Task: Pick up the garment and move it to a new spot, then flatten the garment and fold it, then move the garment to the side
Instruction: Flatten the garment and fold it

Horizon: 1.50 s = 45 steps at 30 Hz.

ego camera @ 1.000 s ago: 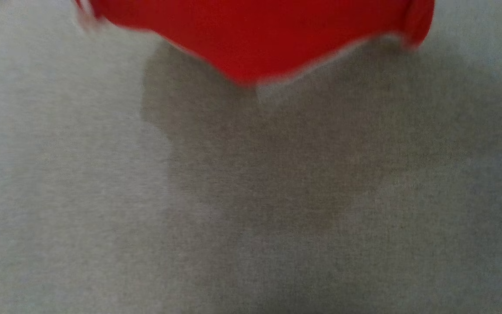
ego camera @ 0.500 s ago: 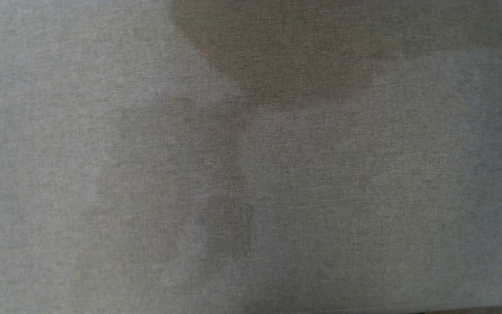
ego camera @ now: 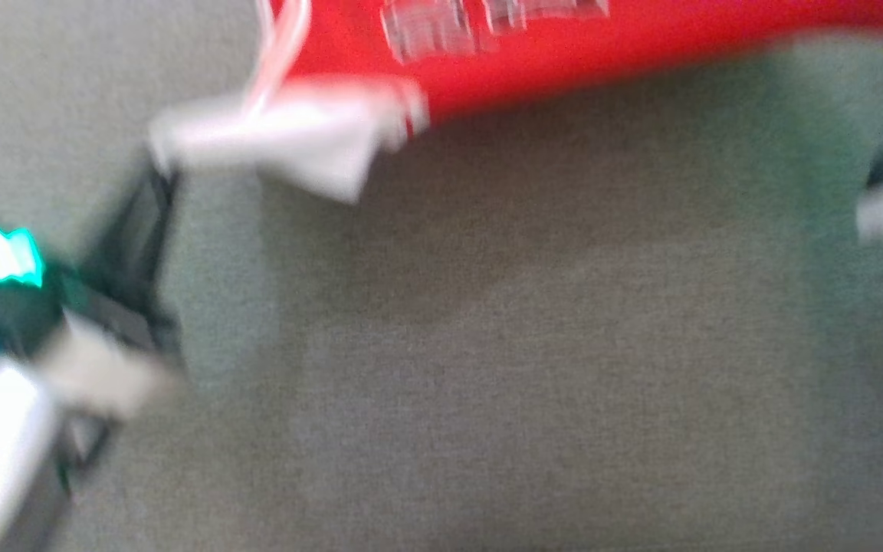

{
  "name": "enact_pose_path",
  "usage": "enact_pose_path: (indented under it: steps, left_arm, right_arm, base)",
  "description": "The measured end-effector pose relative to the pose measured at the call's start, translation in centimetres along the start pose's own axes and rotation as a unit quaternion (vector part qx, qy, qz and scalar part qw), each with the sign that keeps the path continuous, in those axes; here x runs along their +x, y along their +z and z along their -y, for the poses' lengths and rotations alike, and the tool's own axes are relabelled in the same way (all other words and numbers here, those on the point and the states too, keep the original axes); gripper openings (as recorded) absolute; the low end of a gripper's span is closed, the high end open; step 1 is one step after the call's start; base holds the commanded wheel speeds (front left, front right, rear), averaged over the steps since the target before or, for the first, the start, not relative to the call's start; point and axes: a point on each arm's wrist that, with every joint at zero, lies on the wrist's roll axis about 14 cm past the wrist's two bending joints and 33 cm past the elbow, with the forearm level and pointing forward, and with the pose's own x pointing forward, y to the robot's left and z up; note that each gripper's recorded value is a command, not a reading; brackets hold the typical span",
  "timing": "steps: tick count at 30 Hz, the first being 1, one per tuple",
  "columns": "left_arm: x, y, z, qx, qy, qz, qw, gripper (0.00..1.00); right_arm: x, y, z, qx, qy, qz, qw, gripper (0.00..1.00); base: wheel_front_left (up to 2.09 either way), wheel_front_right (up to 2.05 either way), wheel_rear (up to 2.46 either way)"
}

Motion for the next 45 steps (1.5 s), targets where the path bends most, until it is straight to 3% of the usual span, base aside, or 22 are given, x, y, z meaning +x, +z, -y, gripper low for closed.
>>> enact_pose_path:
  steps: [4,10,15,23,29,36,37,38,45]
  left_arm:
    - [-5.2,-3.0,3.9,-0.055,0.013,-0.046,0.997,0.0]
    - [-10.2,-4.9,6.9,-0.111,0.043,-0.082,0.99,0.0]
    - [-11.5,-5.4,7.4,-0.13,0.055,-0.089,0.986,0.0]
    - [-8.2,-3.6,5.8,-0.12,0.044,-0.043,0.991,0.0]
    - [-2.3,-2.2,3.4,-0.071,0.019,-0.012,0.997,0.0]
    - [3.3,-3.6,1.4,-0.046,0.001,-0.027,0.999,0.0]
    - [3.7,-3.9,1.3,-0.05,0.0,-0.03,0.998,0.93]
    - [4.1,-4.2,1.3,-0.053,-0.001,-0.032,0.998,1.0]
    - [4.6,-3.6,0.2,-0.067,0.039,-0.008,0.997,1.0]
  right_arm:
    - [-6.0,-1.3,-0.3,0.017,-0.016,-0.019,1.0,0.0]
    - [-13.6,-3.8,-1.7,0.035,-0.029,-0.08,0.996,0.0]
    - [-15.9,-3.9,-2.2,0.044,-0.036,-0.097,0.994,0.0]
    - [-14.2,-3.4,-1.9,0.048,-0.044,-0.102,0.993,0.0]
    - [-9.9,-4.1,-2.1,0.049,-0.035,-0.105,0.993,0.0]
    - [-5.3,-5.8,-2.5,0.038,-0.016,-0.113,0.993,0.0]
    - [-4.8,-5.9,-2.5,0.036,-0.015,-0.114,0.993,0.42]
    - [-4.4,-6.1,-2.6,0.035,-0.013,-0.115,0.993,1.0]
    - [-3.9,-6.5,-3.0,0.043,-0.015,-0.097,0.994,1.0]
  base:
    - [0.0,0.0,0.0]
    - [0.0,0.0,0.0]
    - [0.0,0.0,0.0]
    - [0.0,0.0,0.0]
    - [0.0,0.0,0.0]
    - [0.0,0.0,0.0]
    - [0.0,0.0,0.0]
    - [0.0,0.0,0.0]
    - [0.0,0.0,0.0]
